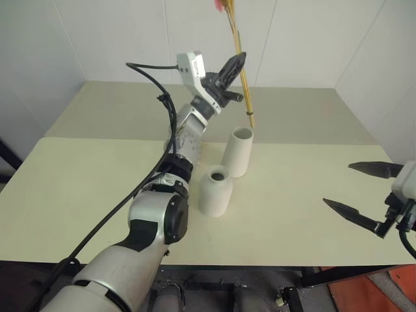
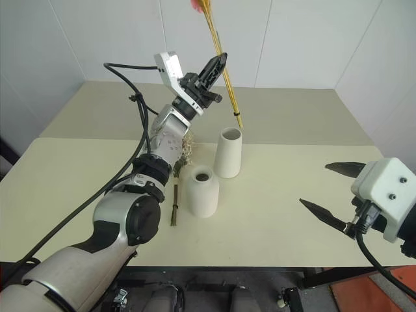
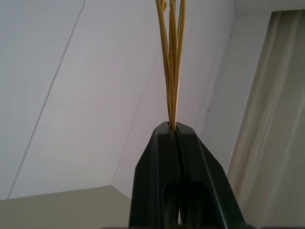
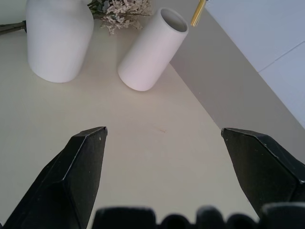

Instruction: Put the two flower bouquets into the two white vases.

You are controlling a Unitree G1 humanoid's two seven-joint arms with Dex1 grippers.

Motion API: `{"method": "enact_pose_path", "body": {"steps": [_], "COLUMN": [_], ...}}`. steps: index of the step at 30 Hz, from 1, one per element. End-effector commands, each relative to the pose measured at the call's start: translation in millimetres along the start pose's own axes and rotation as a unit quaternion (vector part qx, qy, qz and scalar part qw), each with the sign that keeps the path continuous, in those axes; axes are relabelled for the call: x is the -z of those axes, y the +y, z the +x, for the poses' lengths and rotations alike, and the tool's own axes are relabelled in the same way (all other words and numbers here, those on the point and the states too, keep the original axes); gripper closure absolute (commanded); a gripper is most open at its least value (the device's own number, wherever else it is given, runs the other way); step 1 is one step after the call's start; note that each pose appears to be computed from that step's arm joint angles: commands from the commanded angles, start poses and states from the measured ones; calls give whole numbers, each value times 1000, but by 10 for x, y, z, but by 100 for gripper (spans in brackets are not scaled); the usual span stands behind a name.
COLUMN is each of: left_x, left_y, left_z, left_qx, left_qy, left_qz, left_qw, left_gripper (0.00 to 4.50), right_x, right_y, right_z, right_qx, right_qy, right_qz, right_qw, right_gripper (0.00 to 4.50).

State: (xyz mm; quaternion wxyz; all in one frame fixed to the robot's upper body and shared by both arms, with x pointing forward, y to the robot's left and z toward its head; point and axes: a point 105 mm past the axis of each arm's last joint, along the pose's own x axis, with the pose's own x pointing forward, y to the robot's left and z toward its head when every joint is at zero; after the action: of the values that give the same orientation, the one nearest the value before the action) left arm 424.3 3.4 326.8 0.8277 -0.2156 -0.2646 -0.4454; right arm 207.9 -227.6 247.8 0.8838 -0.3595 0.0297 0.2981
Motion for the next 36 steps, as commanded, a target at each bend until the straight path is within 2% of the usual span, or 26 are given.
{"method": "enact_pose_path", "body": {"steps": [1,7,11,16,27,30,36], "left_x": [-26,-82,-13,-111,257,325,396], "left_y": [-63,-28,-50,-72,-101,-127,-72], "left_z": [16,-28,-56,-14,-176,-204,-289], "left_qx": [23,24,35,32,69,81,90], "left_qy": [4,-2,15,-9,78,97,147], "left_qz": [31,37,55,45,82,94,134], "left_qw": [999,999,998,998,991,988,976], "left_gripper": [448,448,448,448,448,386,184], "right_x": [-60,-23,-7,17,37,41,55], "right_y": [-65,-81,-104,-110,-104,-105,-119], "right_z": [-46,-43,-33,-32,-41,-47,-68], "right_qx": [24,26,30,33,42,44,46], "right_qy": [-4,3,3,6,9,10,17], "right_qz": [-15,-16,-16,-15,-11,-11,-12], "right_qw": [1000,1000,999,999,999,999,999], "right_gripper": [0,0,0,0,0,0,0]}}
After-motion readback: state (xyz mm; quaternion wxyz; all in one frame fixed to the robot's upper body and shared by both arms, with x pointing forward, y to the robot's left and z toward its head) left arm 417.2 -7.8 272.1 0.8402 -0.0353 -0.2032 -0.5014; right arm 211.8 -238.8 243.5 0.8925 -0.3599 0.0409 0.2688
